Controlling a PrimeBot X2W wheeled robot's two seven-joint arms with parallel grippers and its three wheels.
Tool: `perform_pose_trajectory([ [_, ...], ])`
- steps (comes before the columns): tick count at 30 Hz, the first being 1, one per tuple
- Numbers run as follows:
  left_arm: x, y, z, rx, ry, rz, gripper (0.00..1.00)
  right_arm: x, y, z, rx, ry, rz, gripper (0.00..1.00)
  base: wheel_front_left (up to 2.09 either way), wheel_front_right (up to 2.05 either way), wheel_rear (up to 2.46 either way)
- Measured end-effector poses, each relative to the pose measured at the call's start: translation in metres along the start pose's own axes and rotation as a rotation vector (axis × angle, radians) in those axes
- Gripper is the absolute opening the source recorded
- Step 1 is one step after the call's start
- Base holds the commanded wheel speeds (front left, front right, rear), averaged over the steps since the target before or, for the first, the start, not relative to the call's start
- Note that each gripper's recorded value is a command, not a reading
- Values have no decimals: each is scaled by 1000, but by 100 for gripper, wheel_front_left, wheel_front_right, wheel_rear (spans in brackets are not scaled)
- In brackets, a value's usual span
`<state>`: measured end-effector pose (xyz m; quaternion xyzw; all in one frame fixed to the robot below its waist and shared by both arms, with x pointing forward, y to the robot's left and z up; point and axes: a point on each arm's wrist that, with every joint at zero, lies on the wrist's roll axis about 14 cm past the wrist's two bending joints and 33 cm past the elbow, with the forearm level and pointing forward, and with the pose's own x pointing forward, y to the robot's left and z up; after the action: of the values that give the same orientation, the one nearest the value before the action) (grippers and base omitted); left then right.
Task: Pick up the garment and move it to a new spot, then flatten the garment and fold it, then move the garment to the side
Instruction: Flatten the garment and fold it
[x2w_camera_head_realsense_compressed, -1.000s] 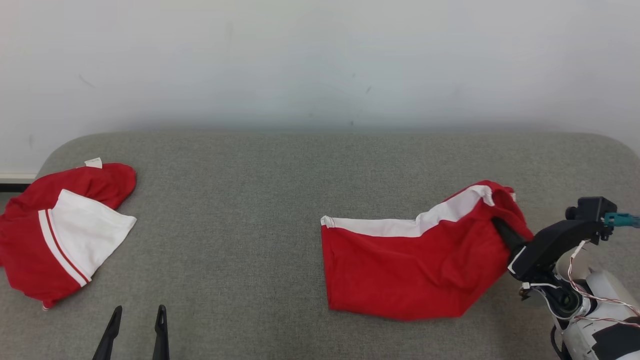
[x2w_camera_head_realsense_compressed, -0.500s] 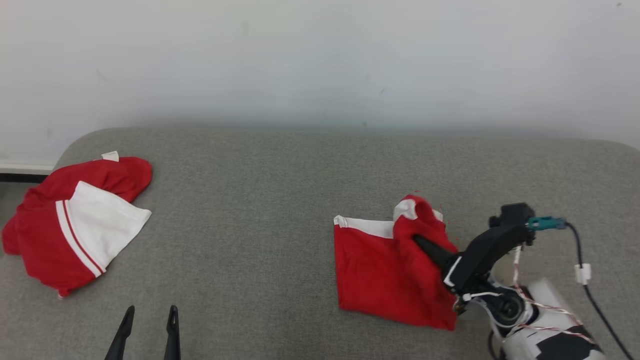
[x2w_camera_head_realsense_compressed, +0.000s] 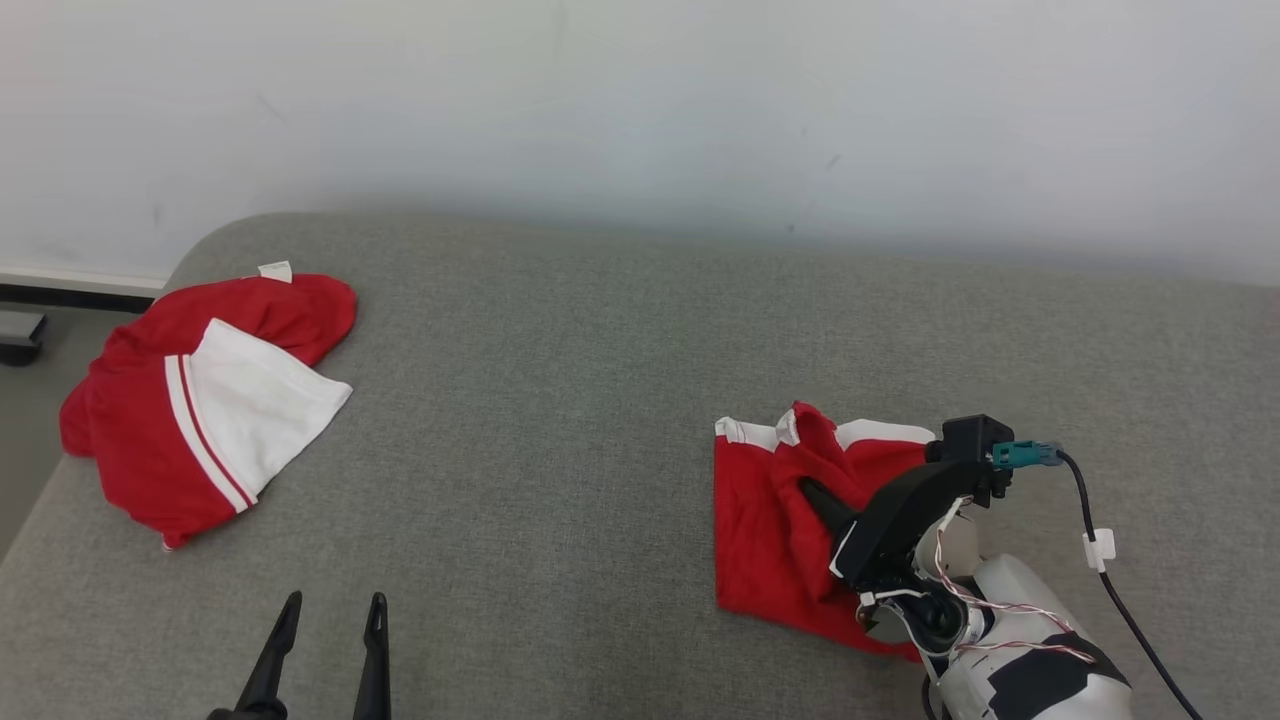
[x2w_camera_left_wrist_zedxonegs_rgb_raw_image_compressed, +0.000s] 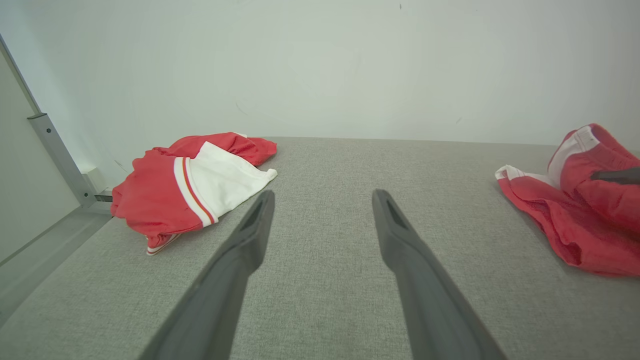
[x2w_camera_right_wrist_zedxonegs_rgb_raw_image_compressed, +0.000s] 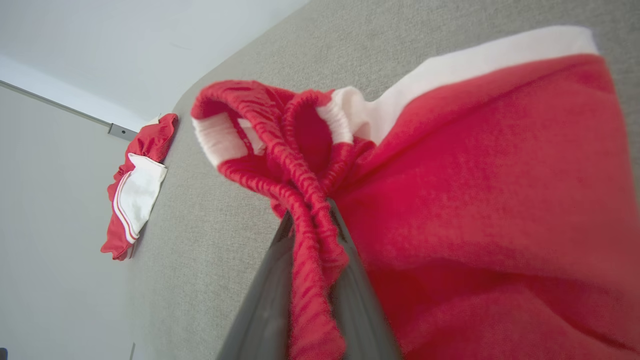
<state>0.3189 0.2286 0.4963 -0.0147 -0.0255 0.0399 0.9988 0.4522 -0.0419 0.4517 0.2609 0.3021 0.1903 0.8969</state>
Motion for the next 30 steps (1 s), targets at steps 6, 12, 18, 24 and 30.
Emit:
perform_pose_trajectory([
  [6, -3, 5, -1, -1, 3, 15, 100, 7, 14, -3, -60, -7, 22, 100, 0, 0, 0],
  [12, -6, 21, 3, 8, -11, 67, 100, -10, 30, 26, -153, -141, 84, 100, 0, 0, 0],
  [18, -5, 21, 5, 21, -18, 67, 100, -43, 14, 59, -229, -326, 77, 100, 0, 0, 0],
  [24, 2, 17, 8, 39, -27, 55, 100, -67, -2, 73, -211, -451, 53, 100, 0, 0, 0],
  [30, 11, 10, 11, 55, -34, 28, 100, -94, -31, 78, -187, -571, -13, 100, 0, 0, 0],
])
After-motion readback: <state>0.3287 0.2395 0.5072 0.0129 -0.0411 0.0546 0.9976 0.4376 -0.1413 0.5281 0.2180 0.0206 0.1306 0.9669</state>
